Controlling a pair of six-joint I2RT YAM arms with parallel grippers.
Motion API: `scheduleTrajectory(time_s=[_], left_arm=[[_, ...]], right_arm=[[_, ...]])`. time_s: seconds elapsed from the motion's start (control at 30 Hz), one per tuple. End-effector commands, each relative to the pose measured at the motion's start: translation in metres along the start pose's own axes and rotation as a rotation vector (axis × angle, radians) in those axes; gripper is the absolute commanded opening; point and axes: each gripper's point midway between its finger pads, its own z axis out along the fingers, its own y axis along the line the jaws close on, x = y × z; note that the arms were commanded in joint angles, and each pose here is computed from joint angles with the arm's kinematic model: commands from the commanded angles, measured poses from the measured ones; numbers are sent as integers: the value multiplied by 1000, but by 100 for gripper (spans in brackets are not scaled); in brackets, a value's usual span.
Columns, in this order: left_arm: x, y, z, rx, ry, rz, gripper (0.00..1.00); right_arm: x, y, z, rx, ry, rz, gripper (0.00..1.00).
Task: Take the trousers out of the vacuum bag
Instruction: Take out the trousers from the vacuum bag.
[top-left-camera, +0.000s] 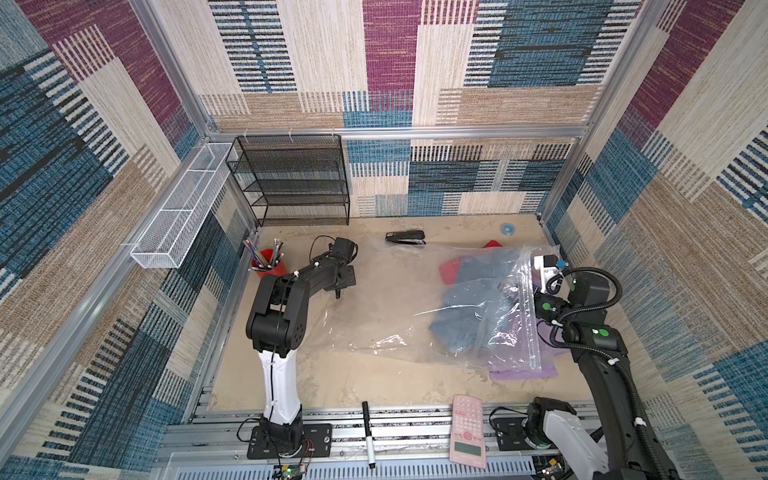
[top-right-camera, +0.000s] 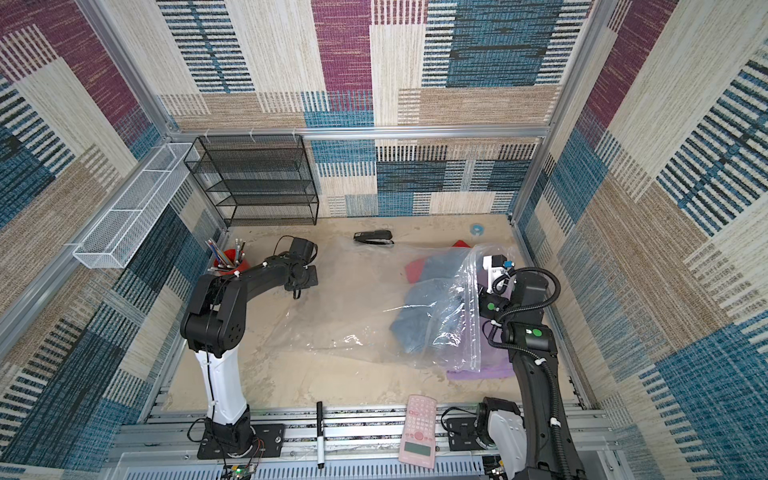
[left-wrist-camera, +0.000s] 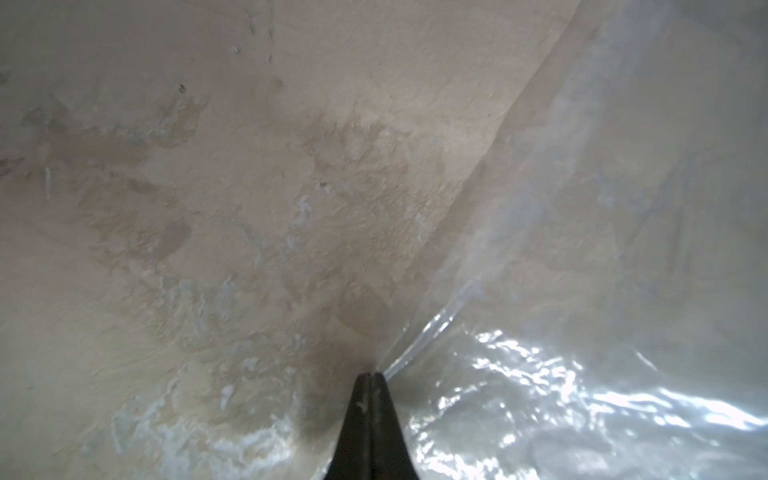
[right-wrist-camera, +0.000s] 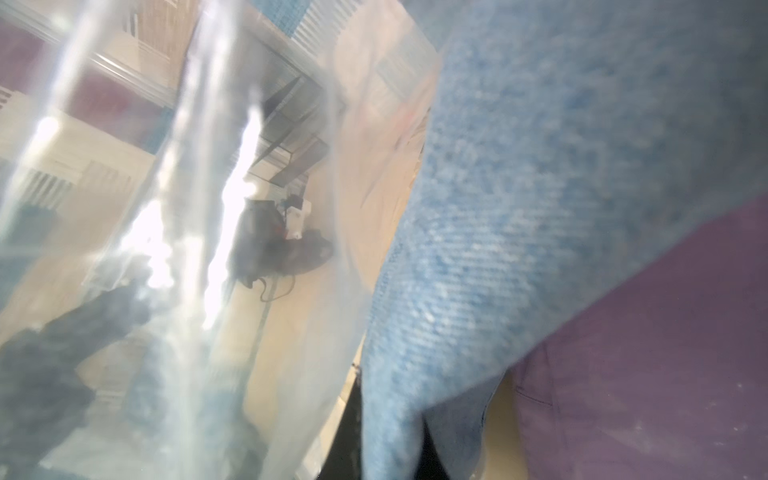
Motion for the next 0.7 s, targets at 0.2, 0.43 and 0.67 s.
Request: scheduleTrajectory(time_s=[0.2, 0.43, 0.67], left_arm=[[17, 25, 0, -33, 81, -35, 0], [11, 25, -2, -24, 69, -49, 0], [4, 26, -4, -10, 58, -63, 0]], right_arm=[[-58, 54, -36, 2, -162, -192, 0], [-100, 95, -75, 105, -282, -299, 0], [-107, 80, -78, 172, -344, -300, 0]])
